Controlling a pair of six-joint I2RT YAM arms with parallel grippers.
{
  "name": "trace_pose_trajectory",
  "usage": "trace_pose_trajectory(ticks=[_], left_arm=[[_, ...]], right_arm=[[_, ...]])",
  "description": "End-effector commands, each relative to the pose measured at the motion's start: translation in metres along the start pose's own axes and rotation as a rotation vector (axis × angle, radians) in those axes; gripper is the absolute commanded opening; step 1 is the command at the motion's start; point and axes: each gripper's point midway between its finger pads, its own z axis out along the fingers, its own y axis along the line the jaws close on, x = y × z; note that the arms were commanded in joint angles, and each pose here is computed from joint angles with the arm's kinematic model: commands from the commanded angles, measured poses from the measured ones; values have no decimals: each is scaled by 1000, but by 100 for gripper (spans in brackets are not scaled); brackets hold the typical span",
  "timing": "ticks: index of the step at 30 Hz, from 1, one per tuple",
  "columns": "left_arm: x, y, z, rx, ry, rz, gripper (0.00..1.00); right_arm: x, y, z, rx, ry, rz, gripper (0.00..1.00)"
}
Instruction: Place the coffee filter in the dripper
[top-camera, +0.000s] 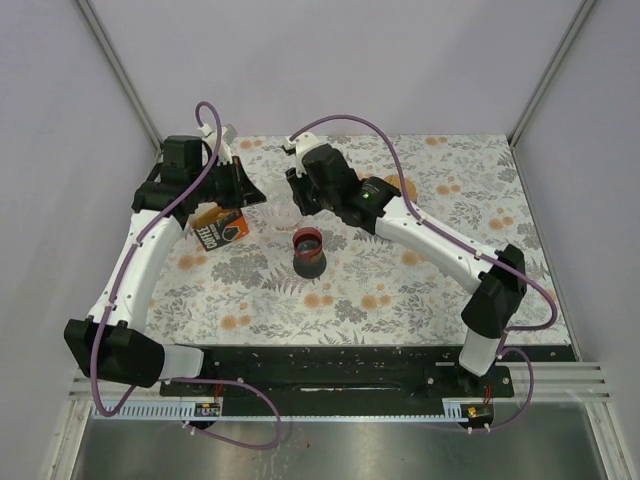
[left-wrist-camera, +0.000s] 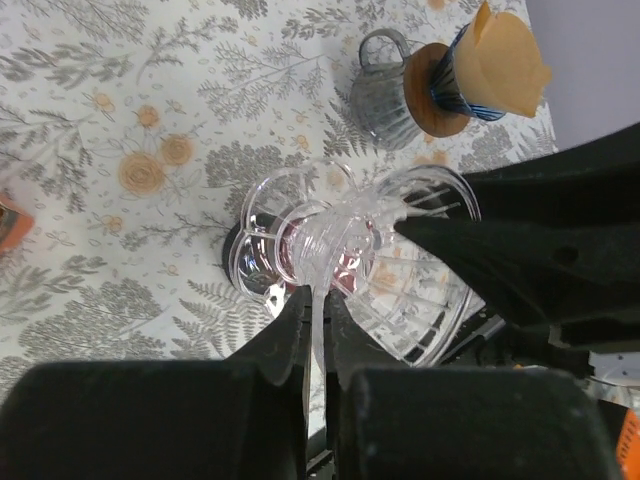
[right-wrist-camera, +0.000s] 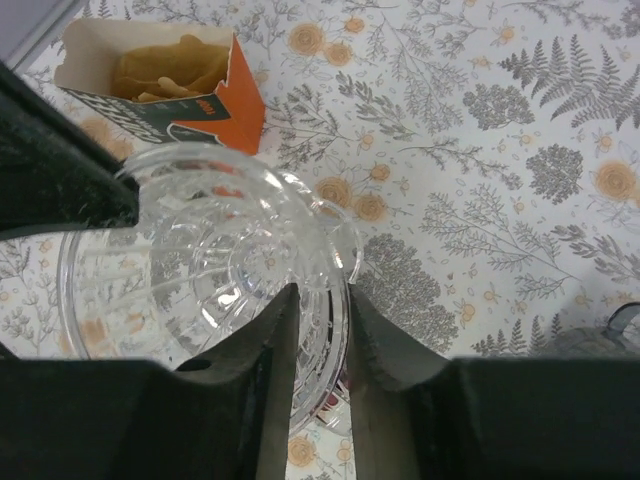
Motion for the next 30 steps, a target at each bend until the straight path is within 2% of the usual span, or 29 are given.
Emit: trace_pose_trajectory(ticks=[1, 4, 5, 7, 8, 9, 12, 15, 19, 24, 30], left_arm=[[-5, -25, -11, 90, -30, 26, 0], [-3, -28, -13, 99, -25, 63, 0], [-4, -29, -15, 101, -26, 80, 0], [-6, -28, -19, 87, -27, 125, 30], [-8, -26, -21, 75, -28, 149, 50], [-11, -26, -25, 63, -35, 180, 61], [-19, -26, -39, 37, -54, 254, 78], [-24, -20, -49, 18, -71, 272, 84], [-28, -1, -58, -24, -87, 275, 86], [-20, 18, -60, -58, -73, 239, 86], [-12, 31, -61, -69, -65, 236, 86]], right_arm=[[-27, 7, -8, -18, -60, -12, 21], [-27, 1, -12, -1, -50, -37, 1], [-26, -2, -13, 6, -43, -45, 0], [-22, -4, -18, -39, -18, -76, 0], [-20, -1, -22, -85, -1, -72, 0], [-12, -2, -25, -123, 42, -100, 0], [2, -6, -32, -205, 150, -84, 0], [21, 2, -39, -311, 251, -67, 0], [40, 16, -39, -427, 326, -59, 0], [50, 11, -21, -431, 391, -51, 0], [46, -8, -9, -429, 392, -22, 0]])
